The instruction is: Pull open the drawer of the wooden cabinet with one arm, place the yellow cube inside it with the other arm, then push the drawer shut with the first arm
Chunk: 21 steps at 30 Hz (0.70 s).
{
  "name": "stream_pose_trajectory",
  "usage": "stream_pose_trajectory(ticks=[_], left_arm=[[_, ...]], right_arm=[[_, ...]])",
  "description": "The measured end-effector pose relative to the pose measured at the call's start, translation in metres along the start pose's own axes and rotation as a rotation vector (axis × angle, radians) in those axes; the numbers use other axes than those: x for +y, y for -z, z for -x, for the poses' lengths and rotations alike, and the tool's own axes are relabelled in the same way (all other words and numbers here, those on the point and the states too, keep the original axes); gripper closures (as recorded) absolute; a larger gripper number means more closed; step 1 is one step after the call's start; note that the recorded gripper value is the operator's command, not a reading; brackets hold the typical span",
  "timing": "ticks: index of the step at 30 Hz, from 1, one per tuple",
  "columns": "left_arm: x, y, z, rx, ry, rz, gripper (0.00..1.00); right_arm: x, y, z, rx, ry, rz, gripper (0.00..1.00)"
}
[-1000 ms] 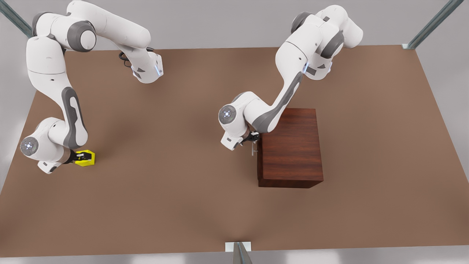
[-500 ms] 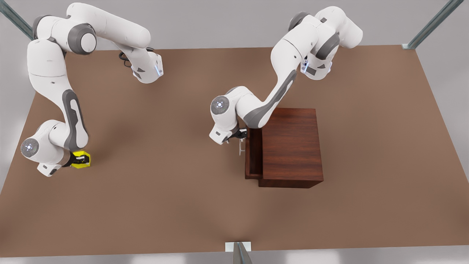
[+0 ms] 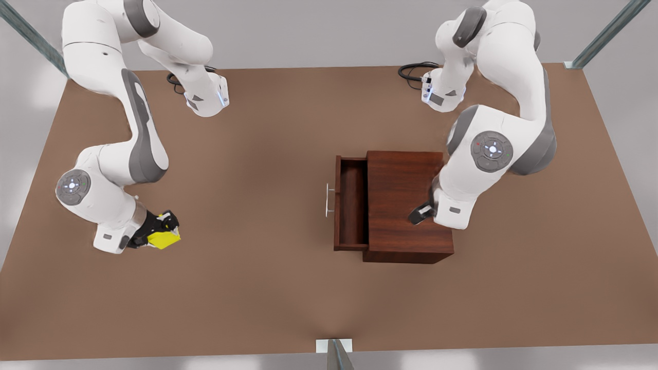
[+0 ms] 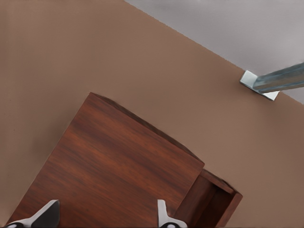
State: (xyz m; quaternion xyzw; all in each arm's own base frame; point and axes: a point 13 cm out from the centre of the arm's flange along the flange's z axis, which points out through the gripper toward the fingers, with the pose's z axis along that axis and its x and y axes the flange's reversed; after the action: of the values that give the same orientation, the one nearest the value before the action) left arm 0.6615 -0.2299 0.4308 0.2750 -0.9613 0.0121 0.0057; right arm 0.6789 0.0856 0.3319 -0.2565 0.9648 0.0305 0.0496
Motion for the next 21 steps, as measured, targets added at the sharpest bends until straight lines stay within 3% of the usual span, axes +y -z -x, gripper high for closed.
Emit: stream_pose_trajectory(ticks=[4, 8, 9, 10, 11, 15, 21], left_arm=[[0.125, 0.023, 0.087, 0.038, 0.146, 0.028, 0.00], [0.191, 0.028, 0.058, 0.065, 0.115, 0.100, 0.02], [0.194, 0.025, 0.055, 0.070, 0.101, 0.099, 0.14], [0.193, 0.020, 0.054, 0.075, 0.086, 0.094, 0.67], [0.191, 0.020, 0.055, 0.073, 0.074, 0.085, 0.79], [0.165, 0.002, 0.047, 0.089, 0.040, 0.079, 0.79], [0.146, -0.017, 0.042, 0.139, 0.164, 0.041, 0.79]], right_arm=[[0.136, 0.021, 0.070, -0.001, 0.068, 0.011, 0.31], [0.259, 0.013, 0.098, 0.034, 0.039, 0.045, 0.30], [0.285, 0.010, 0.100, 0.041, 0.022, 0.050, 0.30], [0.311, 0.006, 0.103, 0.047, 0.005, 0.054, 0.30], [0.335, 0.002, 0.107, 0.049, -0.016, 0.059, 0.30], [0.390, -0.008, 0.119, 0.038, -0.146, 0.078, 0.30], [0.453, -0.048, 0.121, 0.048, -0.316, 0.092, 0.30]])
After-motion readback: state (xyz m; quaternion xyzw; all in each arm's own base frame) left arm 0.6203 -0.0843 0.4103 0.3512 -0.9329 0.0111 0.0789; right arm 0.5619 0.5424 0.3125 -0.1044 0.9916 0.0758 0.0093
